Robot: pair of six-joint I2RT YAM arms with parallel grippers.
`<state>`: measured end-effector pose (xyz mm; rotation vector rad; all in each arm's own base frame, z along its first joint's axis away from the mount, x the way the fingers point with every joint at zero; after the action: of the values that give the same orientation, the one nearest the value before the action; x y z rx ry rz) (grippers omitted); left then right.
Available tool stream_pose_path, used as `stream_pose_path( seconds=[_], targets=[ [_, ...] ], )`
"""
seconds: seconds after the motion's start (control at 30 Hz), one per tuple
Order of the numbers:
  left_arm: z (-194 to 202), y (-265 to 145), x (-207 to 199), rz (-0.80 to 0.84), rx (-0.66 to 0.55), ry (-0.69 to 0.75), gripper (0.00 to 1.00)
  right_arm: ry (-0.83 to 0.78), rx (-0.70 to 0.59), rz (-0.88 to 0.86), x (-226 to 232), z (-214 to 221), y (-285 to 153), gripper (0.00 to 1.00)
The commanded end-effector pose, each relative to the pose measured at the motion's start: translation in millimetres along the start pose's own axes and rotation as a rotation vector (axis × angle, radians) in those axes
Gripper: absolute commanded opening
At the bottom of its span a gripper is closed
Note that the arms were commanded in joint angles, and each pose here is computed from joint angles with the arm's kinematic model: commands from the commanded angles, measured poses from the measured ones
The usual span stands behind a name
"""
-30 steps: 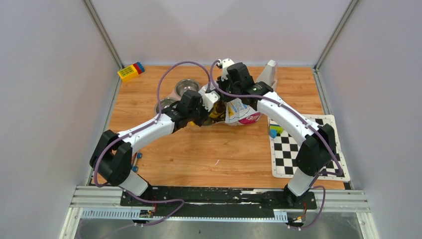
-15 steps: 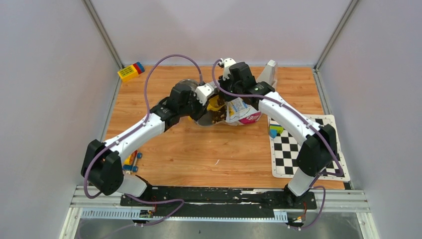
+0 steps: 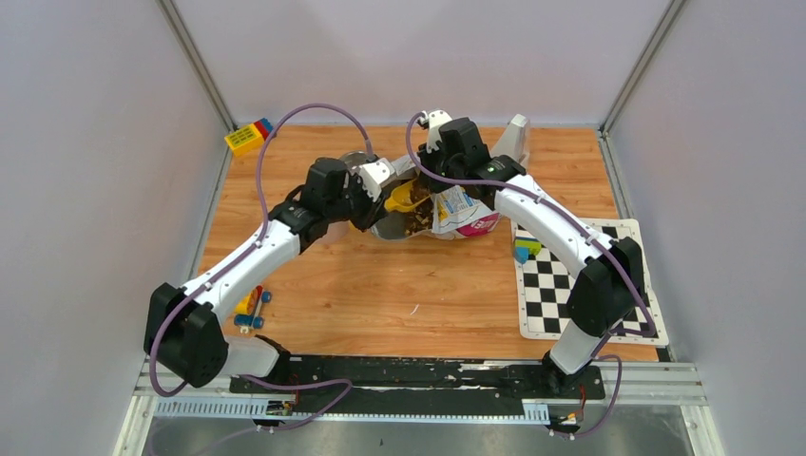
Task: Serve the pet food
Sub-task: Collect the pet food from the pet food bag.
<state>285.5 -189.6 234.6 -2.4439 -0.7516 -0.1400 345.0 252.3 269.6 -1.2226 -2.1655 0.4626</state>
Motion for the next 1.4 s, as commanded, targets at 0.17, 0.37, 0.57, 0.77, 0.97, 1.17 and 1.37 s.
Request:
stream_pose_path(
  seconds=[0.17,0.37,0.57,0.77,0.97,1.17,1.37],
  targets=[
    [24.1,-5.8,-8.2,0.066,-0.056,0.086,0.0,0.003,-0.126,-0.022,2.9,-34.7,-26.6,0.0],
    [27.7,-18.1,-13.3,0.097,-0.084,0.091,0.0,-0.003,-0.131,-0.016,1.3,-37.3,-26.0,0.0],
    [23.1,-32.9,-10.0,0.061,-0.121,0.124,0.0,-0.017,-0.136,-0.01,-3.5,-40.0,-27.1,0.0],
    [30.5,-41.7,-14.2,0.061,-0.142,0.159,0.0,-0.015,-0.143,-0.017,-8.3,-44.4,-30.0,0.0],
    [28.3,-51.6,-10.7,0.058,-0.164,0.161,0.0,-0.013,-0.139,-0.025,-10.4,-44.1,-30.4,0.0],
    [17.0,-66.4,-7.3,0.068,-0.188,0.176,0.0,-0.008,-0.134,-0.034,-14.6,-45.3,-30.1,0.0],
    [13.9,-78.6,-9.2,0.089,-0.177,0.2,0.0,-0.005,-0.129,-0.044,-14.3,-45.8,-29.3,0.0]
  ],
)
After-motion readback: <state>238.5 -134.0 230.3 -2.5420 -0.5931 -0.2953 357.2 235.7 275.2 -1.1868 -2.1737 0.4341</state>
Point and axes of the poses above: each gripper's point midway between its finger pads, its own y axis out along the fingers, its own x axis along the line the jaws close on, z = x × y, the point moved 7 cm from there along -y, back along the fingers, and after that the axes turned 14 degrees about y, right-handed, at the moved point
